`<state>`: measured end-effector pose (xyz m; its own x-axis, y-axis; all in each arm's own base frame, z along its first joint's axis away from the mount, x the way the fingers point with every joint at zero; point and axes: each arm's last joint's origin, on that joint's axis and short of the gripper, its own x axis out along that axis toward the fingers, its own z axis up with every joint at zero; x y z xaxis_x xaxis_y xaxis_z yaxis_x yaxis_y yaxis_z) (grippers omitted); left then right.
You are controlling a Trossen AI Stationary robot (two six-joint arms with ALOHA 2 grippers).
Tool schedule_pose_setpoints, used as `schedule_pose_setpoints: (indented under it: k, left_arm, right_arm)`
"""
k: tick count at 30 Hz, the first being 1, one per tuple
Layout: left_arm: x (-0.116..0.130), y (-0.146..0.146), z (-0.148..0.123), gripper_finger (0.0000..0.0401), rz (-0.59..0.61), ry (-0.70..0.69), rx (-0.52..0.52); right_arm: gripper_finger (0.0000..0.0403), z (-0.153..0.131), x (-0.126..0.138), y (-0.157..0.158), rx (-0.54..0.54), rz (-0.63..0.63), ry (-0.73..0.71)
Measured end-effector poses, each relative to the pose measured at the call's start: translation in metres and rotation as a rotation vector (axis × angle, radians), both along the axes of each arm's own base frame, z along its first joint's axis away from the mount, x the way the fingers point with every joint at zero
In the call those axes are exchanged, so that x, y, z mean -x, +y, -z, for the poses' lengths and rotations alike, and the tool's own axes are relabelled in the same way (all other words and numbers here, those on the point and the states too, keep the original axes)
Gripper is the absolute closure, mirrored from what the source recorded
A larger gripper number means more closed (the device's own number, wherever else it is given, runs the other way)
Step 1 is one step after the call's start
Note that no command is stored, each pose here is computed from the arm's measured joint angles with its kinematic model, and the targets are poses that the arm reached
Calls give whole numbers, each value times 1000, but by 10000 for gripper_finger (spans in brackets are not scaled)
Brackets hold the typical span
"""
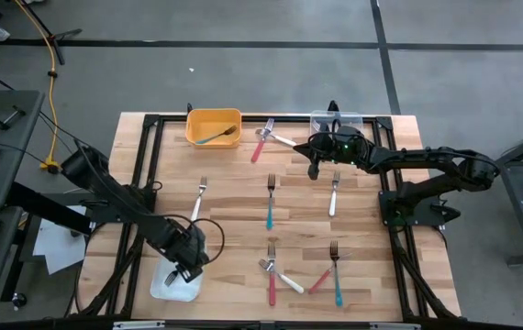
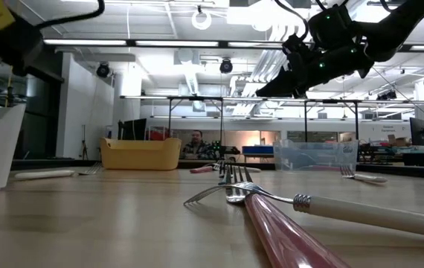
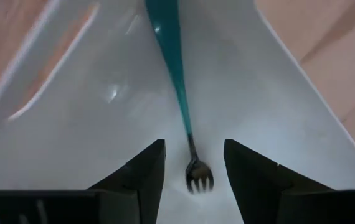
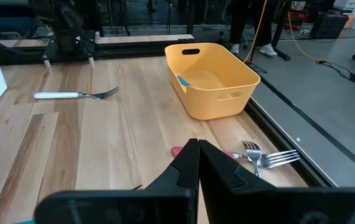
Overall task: Sort silverware by color (type)
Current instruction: Put the blue fork into the yellow bin
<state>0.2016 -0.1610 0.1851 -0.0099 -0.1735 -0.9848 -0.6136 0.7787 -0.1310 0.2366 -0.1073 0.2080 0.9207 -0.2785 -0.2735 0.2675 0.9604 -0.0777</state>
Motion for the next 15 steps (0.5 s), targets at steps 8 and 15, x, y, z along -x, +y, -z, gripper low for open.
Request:
schedule_pose_setpoints:
  k: [8, 15]
  left_arm:
    - [9, 5, 26, 242, -32, 25, 28]
    - [10, 7, 32, 242, -21, 20, 36]
  right_arm:
    - [402, 0, 0, 0, 0, 0, -1]
    - [402, 0, 0, 0, 0, 0, -1]
